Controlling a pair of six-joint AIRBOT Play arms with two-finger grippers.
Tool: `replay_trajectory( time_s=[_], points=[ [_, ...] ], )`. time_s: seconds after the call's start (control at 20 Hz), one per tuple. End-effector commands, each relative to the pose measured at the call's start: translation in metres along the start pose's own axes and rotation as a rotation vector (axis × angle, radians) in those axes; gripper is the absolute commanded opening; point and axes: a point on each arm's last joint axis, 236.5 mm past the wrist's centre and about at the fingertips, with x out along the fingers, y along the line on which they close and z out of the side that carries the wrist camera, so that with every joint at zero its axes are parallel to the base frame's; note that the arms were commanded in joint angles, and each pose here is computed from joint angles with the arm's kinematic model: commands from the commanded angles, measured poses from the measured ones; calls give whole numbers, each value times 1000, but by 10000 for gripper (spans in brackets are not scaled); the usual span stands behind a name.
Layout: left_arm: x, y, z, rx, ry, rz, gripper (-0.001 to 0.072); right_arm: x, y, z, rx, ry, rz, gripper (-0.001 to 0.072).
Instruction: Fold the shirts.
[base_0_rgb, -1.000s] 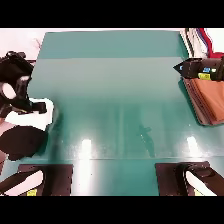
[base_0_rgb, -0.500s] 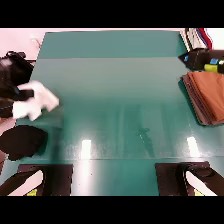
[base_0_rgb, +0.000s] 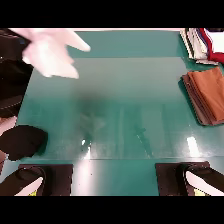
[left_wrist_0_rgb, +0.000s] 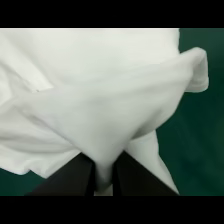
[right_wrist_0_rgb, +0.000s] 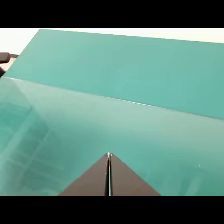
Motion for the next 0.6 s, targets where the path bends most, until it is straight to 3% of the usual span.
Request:
replay_trajectory(
  time_s=[0.0, 0.3, 0.35, 0.4, 0.45, 0.55],
  points=[
    [42, -82, -26, 67, 141, -191, 30, 2, 4, 7, -21, 37, 12, 22],
    [158, -192, -148, 161, 544, -465, 34, 4, 3, 7, -29, 59, 13, 22],
    [175, -199, -160, 144, 570, -483, 178, 4, 3, 6, -29, 59, 13, 22],
    [191, -201, -170, 134, 586, -477, 559, 4, 3, 7, -29, 59, 13, 22],
    [207, -201, -177, 114, 593, -463, 707, 4, 3, 7, -29, 59, 13, 22],
    [228, -192, -182, 101, 582, -436, 694, 4, 3, 6, -29, 60, 13, 22]
  ],
)
